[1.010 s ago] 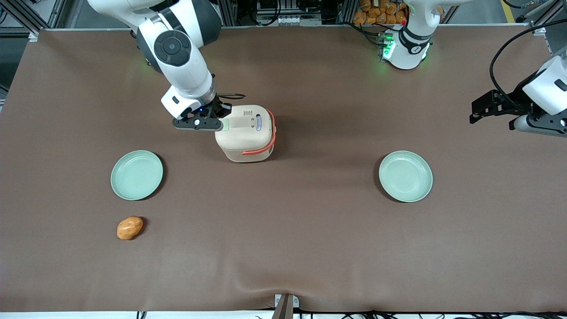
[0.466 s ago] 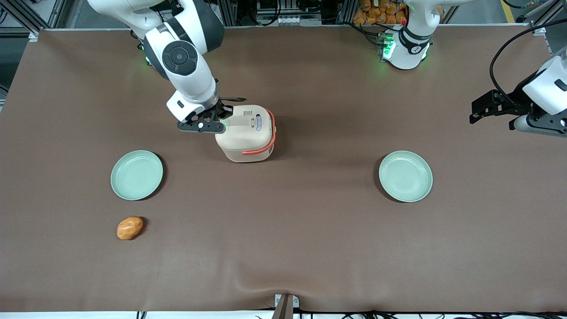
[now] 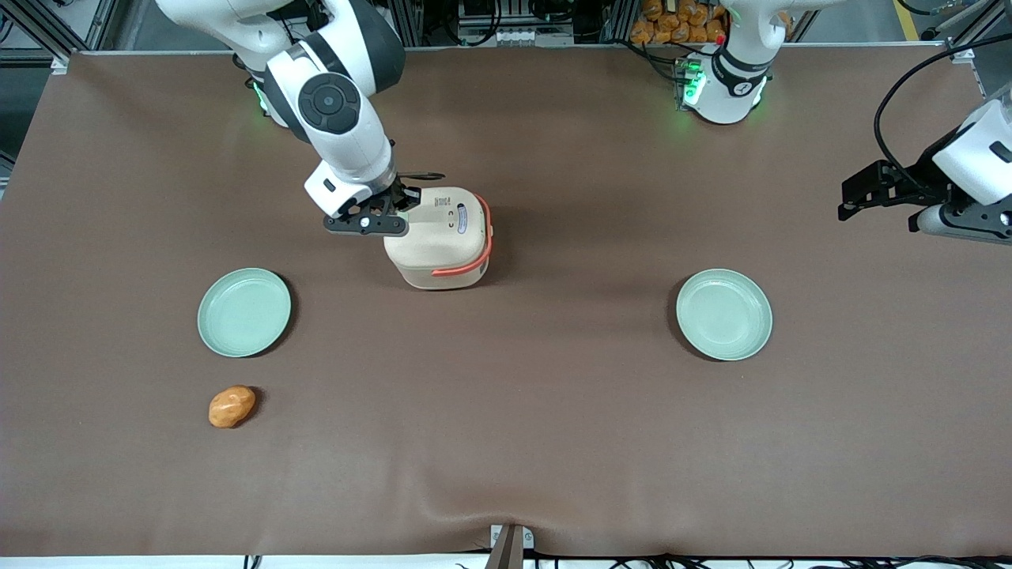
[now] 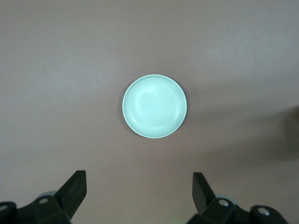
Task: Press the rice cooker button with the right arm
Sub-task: 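Press down on the green button with the right gripper fingertips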
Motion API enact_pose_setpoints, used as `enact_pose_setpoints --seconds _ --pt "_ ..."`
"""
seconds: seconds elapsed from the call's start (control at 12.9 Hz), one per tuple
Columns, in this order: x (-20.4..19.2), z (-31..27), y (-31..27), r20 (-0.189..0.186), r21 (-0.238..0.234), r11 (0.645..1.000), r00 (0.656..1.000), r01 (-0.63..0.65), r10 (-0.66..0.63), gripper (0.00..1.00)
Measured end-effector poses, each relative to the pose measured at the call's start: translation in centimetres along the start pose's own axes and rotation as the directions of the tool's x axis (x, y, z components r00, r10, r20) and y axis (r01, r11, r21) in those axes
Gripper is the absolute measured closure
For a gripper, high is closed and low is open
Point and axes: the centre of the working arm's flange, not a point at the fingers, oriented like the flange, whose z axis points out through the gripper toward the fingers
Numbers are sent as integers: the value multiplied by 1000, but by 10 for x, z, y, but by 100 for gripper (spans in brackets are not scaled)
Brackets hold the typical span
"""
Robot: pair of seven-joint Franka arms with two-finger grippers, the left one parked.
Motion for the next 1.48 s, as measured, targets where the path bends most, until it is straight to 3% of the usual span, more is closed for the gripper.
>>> enact_pose_setpoints --seconds 0.78,1.48 --pt "0 24 -11 19 -3 1000 1000 -9 9 99" --pt "1 29 -9 13 3 1000 1000 -22 22 99"
